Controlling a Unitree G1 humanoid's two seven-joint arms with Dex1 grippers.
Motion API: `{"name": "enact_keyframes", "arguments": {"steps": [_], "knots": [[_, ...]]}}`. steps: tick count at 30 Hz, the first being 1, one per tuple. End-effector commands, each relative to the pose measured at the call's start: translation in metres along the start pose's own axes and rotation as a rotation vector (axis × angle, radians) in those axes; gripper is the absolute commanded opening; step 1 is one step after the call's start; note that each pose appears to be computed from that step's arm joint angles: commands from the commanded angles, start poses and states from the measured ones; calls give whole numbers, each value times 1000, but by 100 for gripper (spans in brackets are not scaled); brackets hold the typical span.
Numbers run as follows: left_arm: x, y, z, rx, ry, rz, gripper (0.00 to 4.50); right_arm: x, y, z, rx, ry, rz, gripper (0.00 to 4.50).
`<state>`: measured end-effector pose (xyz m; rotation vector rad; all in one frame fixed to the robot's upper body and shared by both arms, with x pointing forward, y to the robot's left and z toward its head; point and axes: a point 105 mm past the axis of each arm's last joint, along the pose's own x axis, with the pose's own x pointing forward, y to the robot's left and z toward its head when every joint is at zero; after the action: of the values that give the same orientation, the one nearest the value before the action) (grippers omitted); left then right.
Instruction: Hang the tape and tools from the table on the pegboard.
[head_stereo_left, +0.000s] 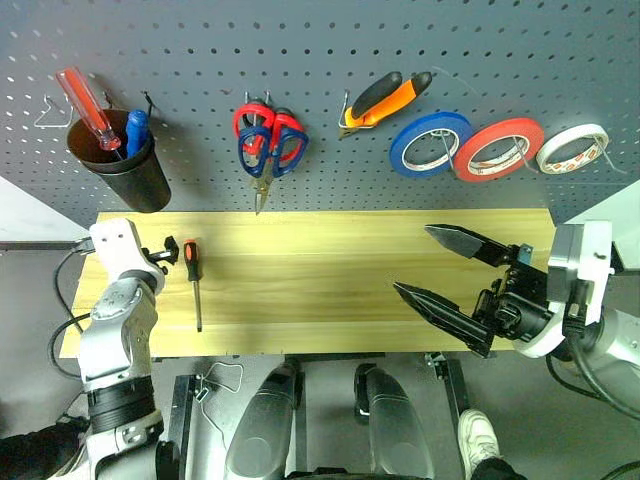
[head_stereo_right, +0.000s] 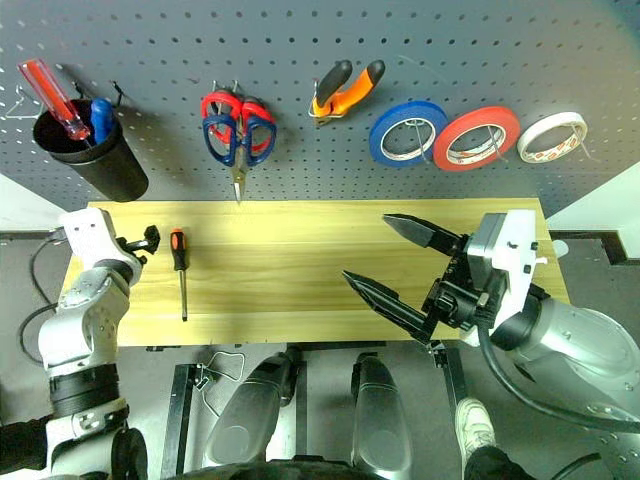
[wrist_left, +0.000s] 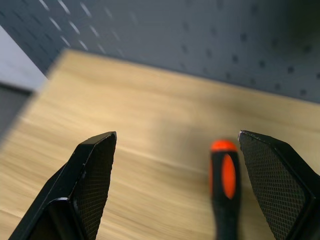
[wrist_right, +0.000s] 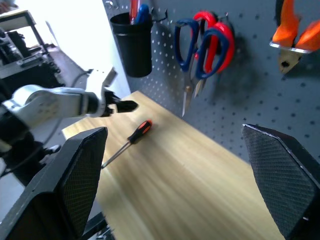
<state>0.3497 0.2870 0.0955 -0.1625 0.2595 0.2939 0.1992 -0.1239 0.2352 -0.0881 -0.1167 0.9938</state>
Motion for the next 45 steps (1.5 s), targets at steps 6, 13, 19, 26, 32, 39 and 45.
{"name": "enact_keyframes", "arguments": {"steps": [6,13,19,26,32,39,45], "knots": [[5,-19,-37,11,155,-71,406,-1,11,10,12,5,53,450],[0,-29,-55,31,217,-116,406,1,19,14,21,8,92,450],[-2,-32,-58,33,218,-111,406,1,22,11,21,31,97,450],[1,-32,-54,45,207,-97,220,2,22,10,18,37,91,450],[0,-35,-55,48,210,-102,51,1,21,8,13,42,80,450],[-9,-51,-39,39,166,-158,51,1,19,3,9,46,66,450],[-37,-78,-6,28,91,-262,51,2,17,3,-11,25,55,450]]}}
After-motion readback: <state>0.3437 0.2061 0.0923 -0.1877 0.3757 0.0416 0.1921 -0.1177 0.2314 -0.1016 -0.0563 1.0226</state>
